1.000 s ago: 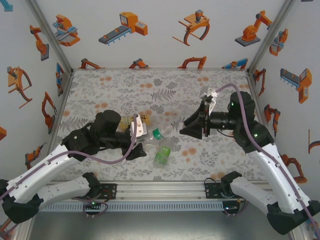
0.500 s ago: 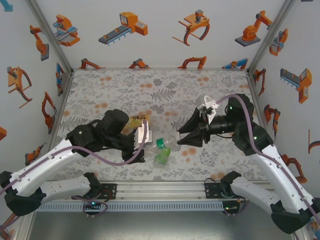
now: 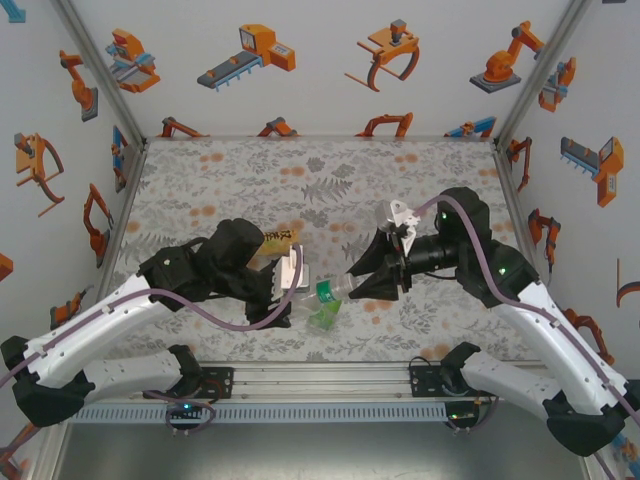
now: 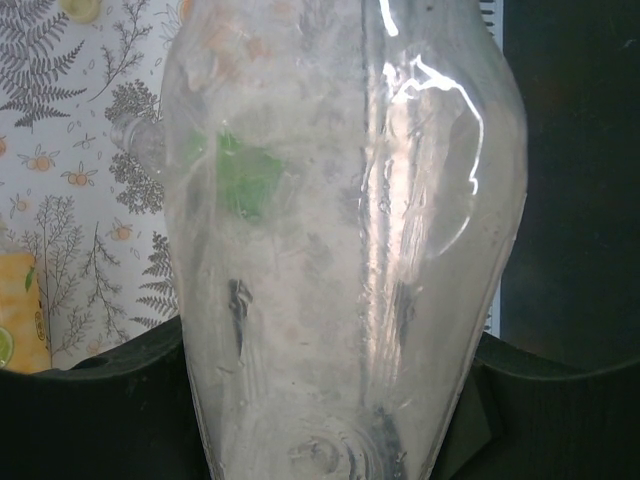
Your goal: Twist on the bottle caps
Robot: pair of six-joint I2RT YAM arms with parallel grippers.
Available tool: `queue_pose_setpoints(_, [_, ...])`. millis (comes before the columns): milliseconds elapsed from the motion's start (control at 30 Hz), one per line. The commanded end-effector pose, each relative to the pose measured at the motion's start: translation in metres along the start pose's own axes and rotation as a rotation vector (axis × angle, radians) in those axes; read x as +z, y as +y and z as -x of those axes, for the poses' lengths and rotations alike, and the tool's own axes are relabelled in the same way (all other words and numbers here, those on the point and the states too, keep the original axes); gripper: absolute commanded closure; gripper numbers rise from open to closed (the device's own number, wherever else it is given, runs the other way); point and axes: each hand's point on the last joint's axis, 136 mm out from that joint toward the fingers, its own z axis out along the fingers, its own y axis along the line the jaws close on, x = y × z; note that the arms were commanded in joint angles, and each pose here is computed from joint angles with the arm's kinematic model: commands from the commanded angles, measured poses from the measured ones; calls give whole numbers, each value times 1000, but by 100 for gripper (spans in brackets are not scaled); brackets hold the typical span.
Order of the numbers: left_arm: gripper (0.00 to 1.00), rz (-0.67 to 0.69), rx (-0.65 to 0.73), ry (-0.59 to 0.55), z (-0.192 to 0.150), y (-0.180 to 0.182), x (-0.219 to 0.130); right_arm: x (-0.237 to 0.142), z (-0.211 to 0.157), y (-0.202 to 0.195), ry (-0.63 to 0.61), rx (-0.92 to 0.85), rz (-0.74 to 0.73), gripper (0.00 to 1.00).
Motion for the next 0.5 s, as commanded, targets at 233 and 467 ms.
queue_pose_setpoints(233, [100, -15, -1, -80, 21, -5, -8, 1, 2, 4, 26, -67, -34, 100])
queue_pose_setpoints(467, [100, -61, -26, -82, 19, -11, -5, 4, -5, 8, 74, -111, -39, 100])
